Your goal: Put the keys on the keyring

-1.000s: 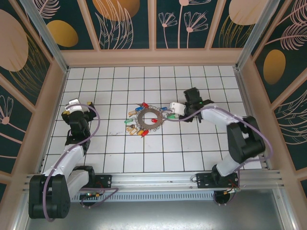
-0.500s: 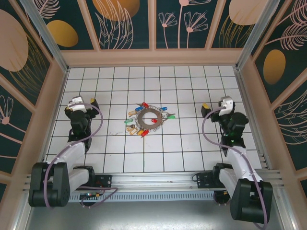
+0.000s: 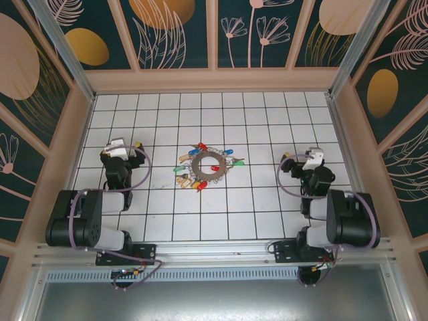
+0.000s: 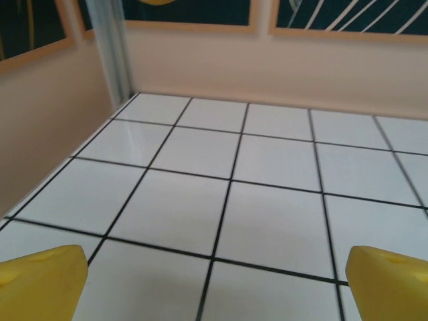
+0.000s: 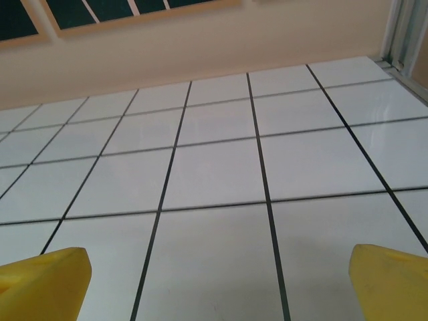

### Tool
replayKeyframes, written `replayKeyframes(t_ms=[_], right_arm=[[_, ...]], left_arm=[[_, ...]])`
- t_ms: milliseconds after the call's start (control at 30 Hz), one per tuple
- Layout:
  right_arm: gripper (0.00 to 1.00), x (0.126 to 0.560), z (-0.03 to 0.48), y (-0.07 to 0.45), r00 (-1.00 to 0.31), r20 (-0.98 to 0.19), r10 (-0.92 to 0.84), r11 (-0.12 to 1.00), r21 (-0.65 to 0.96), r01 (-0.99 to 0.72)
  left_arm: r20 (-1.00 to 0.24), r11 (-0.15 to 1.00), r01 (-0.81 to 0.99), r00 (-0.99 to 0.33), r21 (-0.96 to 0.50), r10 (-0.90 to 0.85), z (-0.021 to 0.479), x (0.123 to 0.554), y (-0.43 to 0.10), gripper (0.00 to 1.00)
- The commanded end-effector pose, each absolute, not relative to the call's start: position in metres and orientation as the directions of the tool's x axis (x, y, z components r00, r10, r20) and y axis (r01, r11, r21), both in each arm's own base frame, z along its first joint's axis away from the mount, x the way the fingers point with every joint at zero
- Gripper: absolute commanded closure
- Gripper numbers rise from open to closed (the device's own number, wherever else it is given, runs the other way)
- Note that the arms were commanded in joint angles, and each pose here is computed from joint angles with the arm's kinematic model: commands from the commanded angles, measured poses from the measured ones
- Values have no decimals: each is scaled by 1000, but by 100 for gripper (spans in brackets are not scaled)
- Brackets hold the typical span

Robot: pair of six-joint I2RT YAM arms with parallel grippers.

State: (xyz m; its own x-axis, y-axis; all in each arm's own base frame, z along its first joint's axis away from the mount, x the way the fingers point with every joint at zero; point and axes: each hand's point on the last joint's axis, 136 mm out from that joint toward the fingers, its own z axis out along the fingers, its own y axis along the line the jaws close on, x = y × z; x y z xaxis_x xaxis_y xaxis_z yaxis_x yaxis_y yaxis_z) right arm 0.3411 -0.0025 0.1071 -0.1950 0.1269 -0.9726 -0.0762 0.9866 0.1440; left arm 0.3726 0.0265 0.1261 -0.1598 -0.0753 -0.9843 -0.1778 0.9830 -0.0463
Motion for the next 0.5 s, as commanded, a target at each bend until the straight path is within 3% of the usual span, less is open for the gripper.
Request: replayKeyframes(t_ms=[0, 67, 467], right_arm=[[1, 356, 136, -8, -33, -990, 140, 988, 142, -53], [1, 367, 128, 1, -109, -988, 106, 991, 114, -69], [1, 377, 121, -11, -142, -983, 117, 993, 112, 43]], left_arm=[[-995, 993, -101, -71, -58, -65, 137, 375, 16, 1], [-996, 996, -80, -72, -49, -55, 138, 374, 12, 1], [-993, 987, -144, -86, -66, -79, 135, 377, 23, 1]])
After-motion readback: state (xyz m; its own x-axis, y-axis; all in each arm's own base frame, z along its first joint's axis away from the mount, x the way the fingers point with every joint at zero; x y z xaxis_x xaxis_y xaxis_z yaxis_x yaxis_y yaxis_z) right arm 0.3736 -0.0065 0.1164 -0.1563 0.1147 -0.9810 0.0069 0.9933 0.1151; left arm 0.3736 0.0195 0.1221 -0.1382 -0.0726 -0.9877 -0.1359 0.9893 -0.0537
